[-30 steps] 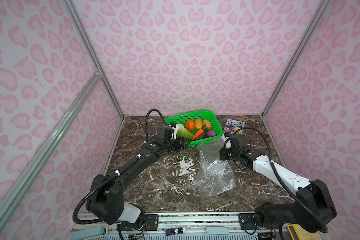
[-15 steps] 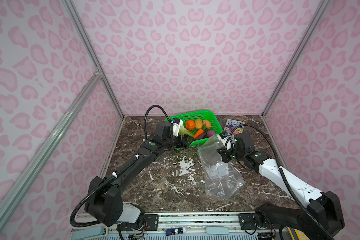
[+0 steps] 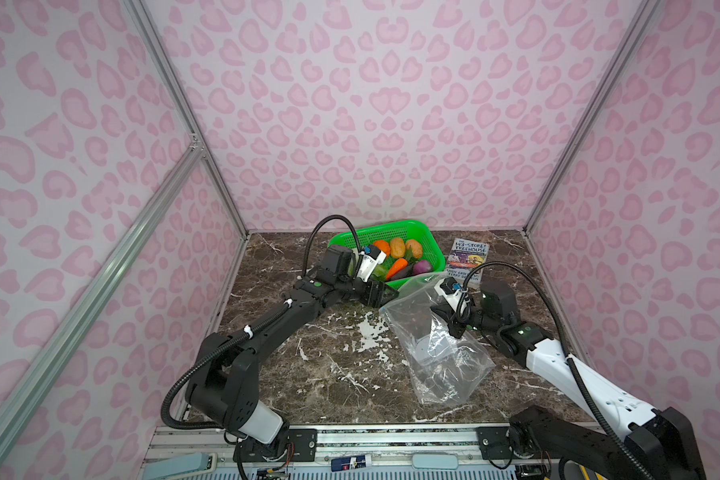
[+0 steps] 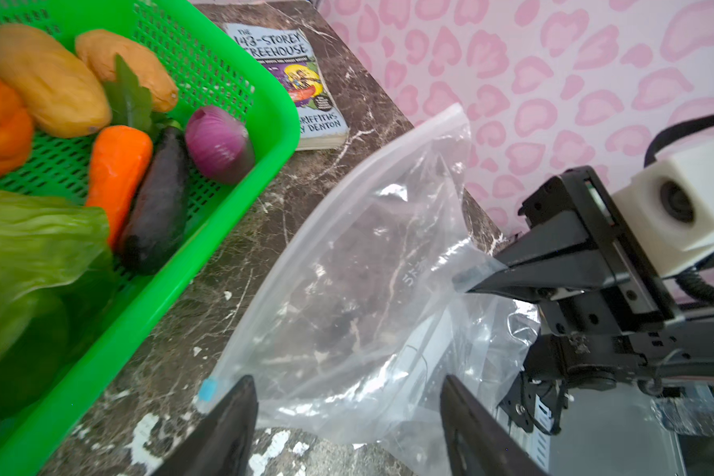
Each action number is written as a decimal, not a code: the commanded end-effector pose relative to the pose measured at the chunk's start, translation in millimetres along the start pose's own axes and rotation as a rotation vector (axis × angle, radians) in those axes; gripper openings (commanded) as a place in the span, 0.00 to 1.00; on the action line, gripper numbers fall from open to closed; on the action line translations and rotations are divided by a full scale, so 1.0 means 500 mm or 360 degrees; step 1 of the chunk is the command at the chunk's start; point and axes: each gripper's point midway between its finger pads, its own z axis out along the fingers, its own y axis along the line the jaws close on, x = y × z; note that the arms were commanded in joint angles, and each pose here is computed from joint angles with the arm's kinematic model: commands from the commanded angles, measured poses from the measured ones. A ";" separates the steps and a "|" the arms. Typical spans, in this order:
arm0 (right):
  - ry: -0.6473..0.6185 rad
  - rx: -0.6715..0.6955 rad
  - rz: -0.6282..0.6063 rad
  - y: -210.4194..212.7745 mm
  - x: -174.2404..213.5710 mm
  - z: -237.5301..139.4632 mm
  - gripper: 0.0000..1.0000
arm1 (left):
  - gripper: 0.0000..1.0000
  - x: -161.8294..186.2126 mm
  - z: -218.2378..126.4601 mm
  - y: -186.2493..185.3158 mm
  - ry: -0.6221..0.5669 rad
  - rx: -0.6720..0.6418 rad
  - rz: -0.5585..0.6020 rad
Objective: Place the food in the zip-top bag and seal the zipper
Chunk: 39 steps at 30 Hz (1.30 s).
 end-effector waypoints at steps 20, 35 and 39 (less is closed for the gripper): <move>-0.0102 -0.0114 -0.0028 0.020 -0.032 0.000 0.00 | 0.98 -0.018 0.111 0.020 0.0089 0.0193 0.0123; -0.0108 -0.0025 -0.0030 -0.001 -0.028 0.007 0.00 | 0.83 0.033 0.128 -0.069 0.0213 0.0493 0.0025; -0.0121 -0.0006 -0.0029 -0.003 -0.030 0.004 0.00 | 0.50 0.035 0.130 -0.072 0.0225 0.0503 -0.0012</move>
